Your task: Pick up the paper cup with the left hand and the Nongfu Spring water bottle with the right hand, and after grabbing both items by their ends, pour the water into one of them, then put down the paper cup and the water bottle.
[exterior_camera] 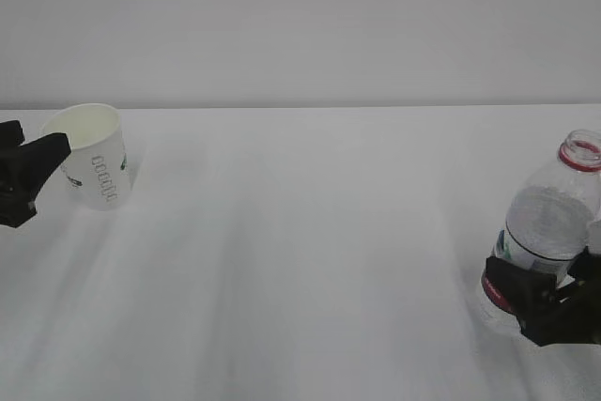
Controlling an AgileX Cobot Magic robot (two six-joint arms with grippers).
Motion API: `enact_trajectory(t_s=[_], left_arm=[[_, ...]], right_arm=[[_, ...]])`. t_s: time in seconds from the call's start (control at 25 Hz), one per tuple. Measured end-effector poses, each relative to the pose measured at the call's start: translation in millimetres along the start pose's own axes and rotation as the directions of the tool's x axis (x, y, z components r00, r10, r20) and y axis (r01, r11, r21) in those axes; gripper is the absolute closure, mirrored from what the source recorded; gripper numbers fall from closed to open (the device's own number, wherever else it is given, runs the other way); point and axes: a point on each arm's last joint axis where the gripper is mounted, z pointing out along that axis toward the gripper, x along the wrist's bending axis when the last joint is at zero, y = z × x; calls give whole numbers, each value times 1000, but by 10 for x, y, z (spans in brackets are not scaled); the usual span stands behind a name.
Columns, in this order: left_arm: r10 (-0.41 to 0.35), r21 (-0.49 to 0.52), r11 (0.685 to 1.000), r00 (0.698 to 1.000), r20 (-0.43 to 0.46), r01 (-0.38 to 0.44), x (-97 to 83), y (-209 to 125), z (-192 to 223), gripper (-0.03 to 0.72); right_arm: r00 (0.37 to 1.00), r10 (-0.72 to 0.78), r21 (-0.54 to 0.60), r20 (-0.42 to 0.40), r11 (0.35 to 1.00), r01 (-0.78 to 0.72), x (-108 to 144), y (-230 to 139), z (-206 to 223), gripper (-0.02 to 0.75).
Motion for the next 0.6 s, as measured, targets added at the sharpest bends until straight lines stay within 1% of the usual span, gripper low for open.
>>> enact_trajectory(t_s=[0.36, 0.52, 0.6], left_arm=[[0, 0, 1000, 1000, 0, 0, 0, 0, 0, 237], [0, 0, 1000, 1000, 1, 0, -1, 0, 0, 237], [0, 0, 1000, 1000, 1, 0, -1, 0, 0, 237]], right_arm=[[1000, -16, -35, -4, 999, 16, -26, 80, 87, 97], [1000, -12, -21, -6, 1000, 12, -27, 53, 97, 108], [1000, -7, -7, -7, 1000, 7, -28, 23, 107, 130]])
